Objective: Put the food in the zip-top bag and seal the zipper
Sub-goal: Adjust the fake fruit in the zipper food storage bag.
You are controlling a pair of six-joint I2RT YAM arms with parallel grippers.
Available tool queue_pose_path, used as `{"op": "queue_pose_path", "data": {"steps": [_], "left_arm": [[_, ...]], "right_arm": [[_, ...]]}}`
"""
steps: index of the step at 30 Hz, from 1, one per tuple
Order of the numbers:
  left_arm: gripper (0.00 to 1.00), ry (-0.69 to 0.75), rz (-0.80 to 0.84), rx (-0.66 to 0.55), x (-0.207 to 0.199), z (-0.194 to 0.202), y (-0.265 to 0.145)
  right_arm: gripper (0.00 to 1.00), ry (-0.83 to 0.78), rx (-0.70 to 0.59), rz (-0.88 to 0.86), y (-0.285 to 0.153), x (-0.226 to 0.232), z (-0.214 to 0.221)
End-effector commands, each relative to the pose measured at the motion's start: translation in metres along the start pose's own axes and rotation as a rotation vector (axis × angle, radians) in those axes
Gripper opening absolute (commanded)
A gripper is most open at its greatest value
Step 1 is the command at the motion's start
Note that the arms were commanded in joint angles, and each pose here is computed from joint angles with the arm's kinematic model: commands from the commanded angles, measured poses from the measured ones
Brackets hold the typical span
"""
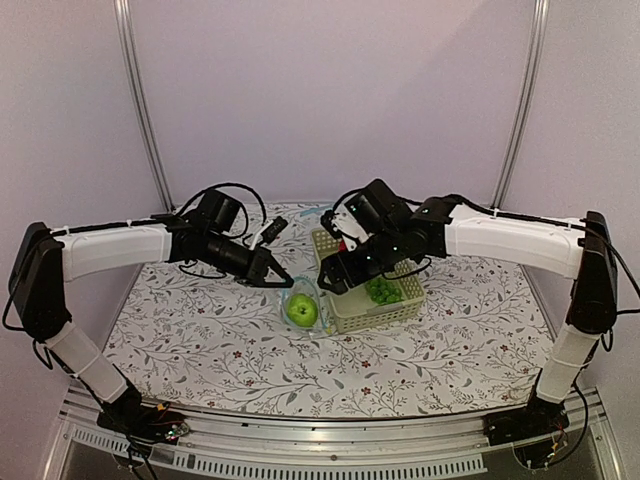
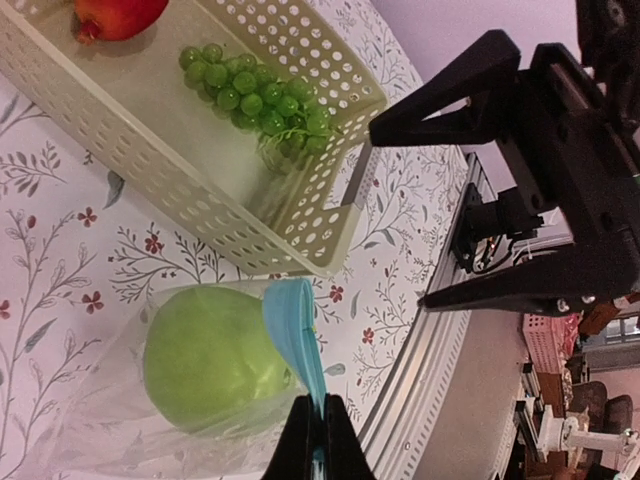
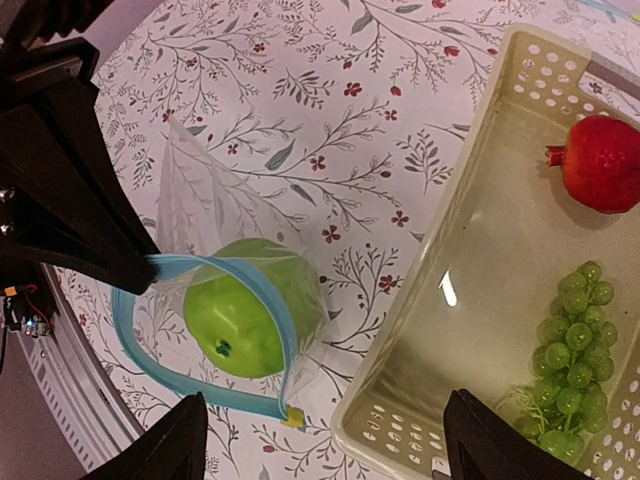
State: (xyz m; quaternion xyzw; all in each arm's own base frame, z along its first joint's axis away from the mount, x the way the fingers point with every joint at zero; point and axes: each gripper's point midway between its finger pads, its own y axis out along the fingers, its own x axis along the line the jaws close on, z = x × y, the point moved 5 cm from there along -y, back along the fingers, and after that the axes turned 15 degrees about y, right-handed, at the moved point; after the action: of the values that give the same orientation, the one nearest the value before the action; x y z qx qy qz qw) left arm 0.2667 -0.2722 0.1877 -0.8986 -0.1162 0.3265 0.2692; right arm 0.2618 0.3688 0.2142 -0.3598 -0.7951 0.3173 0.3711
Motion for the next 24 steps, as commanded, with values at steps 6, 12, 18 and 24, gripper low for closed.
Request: {"op": "queue_pose_path", "data": {"steps": [6, 12, 18, 24], "left_arm": [[0.00, 0.075, 0.112, -0.026, -0.019, -0.007, -0.009], [0.00, 0.085, 0.152, -0.041, -0.024, -0.009, -0.010], [0.00, 0.090, 0.206, -0.076, -0.035, -0.014, -0.015], [0.00, 0.085, 0.245, -0.098, -0.046, -0.020, -0.021]], "right_arm": [[0.82, -0.012, 0.012, -0.210, 0.045, 0.033, 0.015], [0.81, -0.089, 0.022, -0.149, 0.067, 0.037, 0.034], [0.79, -0.068, -0.019, 0.028, 0.091, 0.017, 0.041], [0.78, -0.007, -0.056, 0.116, 0.102, 0.004, 0.040]]}}
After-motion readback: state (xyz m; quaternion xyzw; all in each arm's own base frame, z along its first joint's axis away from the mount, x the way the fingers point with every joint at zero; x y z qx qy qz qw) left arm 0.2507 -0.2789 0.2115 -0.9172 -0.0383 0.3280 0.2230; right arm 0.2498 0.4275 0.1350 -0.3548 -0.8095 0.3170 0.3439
